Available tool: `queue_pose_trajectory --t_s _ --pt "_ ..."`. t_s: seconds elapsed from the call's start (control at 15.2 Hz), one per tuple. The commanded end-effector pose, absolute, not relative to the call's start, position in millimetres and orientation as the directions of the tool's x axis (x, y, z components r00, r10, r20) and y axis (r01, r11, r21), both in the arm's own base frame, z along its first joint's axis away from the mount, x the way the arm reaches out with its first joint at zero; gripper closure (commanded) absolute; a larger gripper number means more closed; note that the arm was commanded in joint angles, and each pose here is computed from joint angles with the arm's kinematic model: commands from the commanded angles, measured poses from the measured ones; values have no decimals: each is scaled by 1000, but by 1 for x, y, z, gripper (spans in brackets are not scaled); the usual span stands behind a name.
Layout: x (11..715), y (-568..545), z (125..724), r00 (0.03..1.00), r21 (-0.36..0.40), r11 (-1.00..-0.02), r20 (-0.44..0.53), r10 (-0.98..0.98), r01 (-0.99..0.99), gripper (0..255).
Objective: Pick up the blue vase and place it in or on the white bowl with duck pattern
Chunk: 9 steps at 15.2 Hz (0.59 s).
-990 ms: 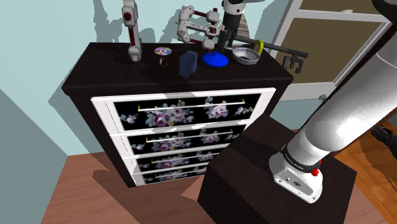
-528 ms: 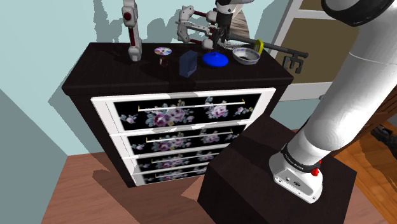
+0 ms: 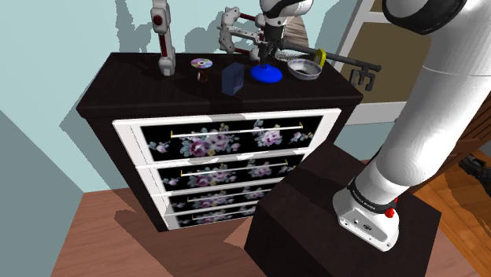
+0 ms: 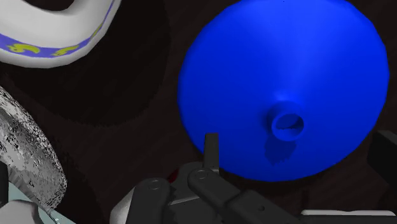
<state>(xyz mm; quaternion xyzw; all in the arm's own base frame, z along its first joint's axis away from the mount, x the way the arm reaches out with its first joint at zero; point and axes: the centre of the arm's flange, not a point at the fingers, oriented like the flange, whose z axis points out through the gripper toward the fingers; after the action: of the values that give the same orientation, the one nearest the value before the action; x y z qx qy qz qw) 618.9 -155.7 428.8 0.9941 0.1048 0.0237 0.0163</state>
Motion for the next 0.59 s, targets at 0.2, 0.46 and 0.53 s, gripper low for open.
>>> queue_pose_trajectory --t_s 0.2,0.46,0.53 --pt "620 -156 422 977 37 -977 44 209 208 0" --pt "620 -156 422 977 37 -977 44 209 208 0" --pt "620 -156 422 977 37 -977 44 209 208 255"
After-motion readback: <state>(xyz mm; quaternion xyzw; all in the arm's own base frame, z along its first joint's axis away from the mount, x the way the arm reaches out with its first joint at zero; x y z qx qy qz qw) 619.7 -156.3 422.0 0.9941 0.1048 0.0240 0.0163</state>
